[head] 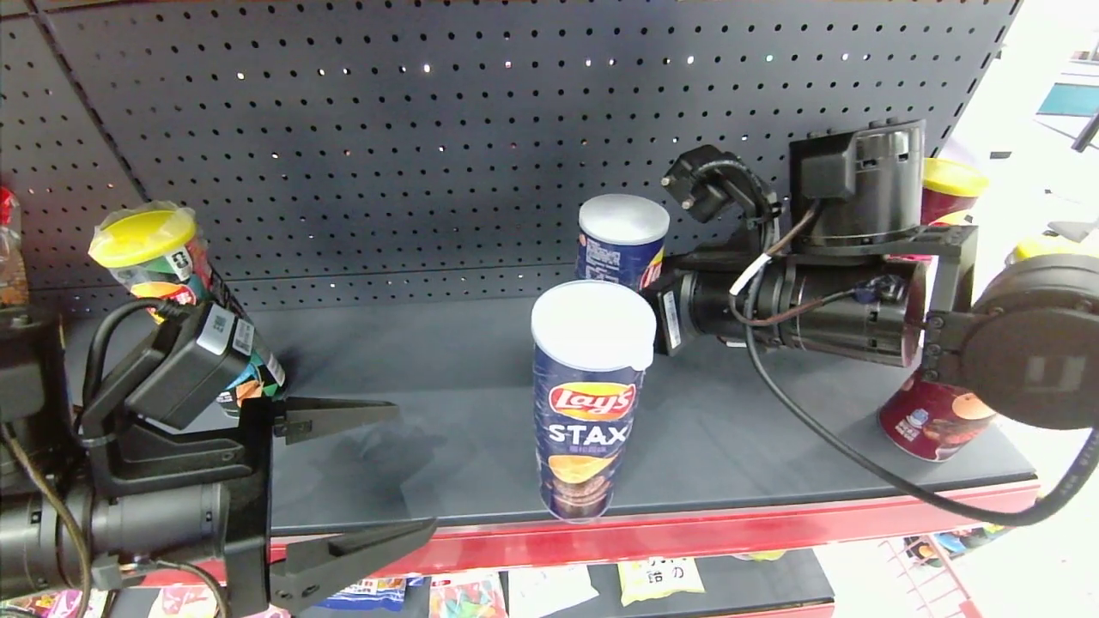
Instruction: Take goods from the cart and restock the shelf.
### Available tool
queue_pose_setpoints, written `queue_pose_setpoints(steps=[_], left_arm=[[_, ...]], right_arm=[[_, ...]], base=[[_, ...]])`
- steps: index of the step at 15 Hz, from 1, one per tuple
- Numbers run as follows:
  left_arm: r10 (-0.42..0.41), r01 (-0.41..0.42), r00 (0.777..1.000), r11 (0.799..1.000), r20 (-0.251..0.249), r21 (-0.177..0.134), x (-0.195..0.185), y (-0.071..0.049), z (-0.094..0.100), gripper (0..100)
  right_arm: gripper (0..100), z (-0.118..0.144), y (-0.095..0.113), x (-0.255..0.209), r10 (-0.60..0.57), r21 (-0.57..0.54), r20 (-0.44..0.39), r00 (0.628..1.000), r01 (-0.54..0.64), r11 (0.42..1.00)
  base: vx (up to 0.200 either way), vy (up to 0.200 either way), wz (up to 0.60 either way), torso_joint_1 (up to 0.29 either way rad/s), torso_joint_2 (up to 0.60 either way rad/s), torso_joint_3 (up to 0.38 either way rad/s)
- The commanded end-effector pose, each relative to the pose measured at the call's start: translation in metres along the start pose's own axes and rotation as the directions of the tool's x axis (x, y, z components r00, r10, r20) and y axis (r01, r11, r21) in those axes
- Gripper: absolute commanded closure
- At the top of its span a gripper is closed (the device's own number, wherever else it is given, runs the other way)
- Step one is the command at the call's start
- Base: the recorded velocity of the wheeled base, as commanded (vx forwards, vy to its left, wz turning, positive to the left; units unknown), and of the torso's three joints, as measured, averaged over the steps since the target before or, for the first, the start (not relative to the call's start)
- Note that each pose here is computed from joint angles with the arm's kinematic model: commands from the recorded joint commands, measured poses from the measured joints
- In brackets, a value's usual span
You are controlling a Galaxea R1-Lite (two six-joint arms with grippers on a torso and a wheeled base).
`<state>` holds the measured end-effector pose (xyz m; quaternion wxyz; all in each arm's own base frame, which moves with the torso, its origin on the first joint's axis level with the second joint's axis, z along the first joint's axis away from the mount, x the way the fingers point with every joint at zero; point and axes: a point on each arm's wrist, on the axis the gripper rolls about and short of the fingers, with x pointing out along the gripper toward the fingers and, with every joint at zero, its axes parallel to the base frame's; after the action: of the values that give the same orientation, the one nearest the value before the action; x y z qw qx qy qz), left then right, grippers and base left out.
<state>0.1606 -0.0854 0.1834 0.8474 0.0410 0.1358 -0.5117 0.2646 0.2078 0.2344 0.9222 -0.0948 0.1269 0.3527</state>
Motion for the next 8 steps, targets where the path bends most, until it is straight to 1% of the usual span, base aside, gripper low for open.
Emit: queue_pose_setpoints(steps=[1, 2, 5, 6, 8], left_arm=[[0.001, -0.001, 1.000, 1.000, -0.001, -0.003, 0.001, 0.001, 0.000, 0], [0.003, -0.003, 1.000, 1.000, -0.003, -0.002, 0.001, 0.001, 0.000, 0], [0.045, -0.045, 0.999, 0.999, -0.020, -0.008, 0.004, 0.004, -0.002, 0], [0.061, -0.061, 0.998, 0.998, -0.026, -0.011, 0.004, 0.004, -0.003, 0], [0.065, -0.065, 0.997, 0.998, -0.033, -0.013, 0.005, 0.005, -0.004, 0]], right_arm=[[0, 0.000, 0.001, -0.024, -0.004, 0.000, 0.013, 1.000, 0.004, 1.000], [0, -0.003, 0.000, -0.031, -0.008, 0.001, 0.008, 1.000, 0.008, 1.000], [0, -0.011, -0.004, -0.043, -0.027, 0.010, -0.008, 1.000, 0.027, 1.000], [0, -0.014, -0.008, -0.047, -0.062, 0.014, -0.016, 0.998, 0.062, 0.998], [0, -0.015, -0.013, -0.047, -0.114, 0.017, -0.023, 0.993, 0.115, 0.993]], base=[[0.000, 0.000, 0.00, 0.000, 0.00, 0.000], [0.000, 0.000, 0.00, 0.000, 0.00, 0.000], [0.000, 0.000, 0.00, 0.000, 0.00, 0.000], [0.000, 0.000, 0.00, 0.000, 0.00, 0.000], [0.000, 0.000, 0.00, 0.000, 0.00, 0.000]])
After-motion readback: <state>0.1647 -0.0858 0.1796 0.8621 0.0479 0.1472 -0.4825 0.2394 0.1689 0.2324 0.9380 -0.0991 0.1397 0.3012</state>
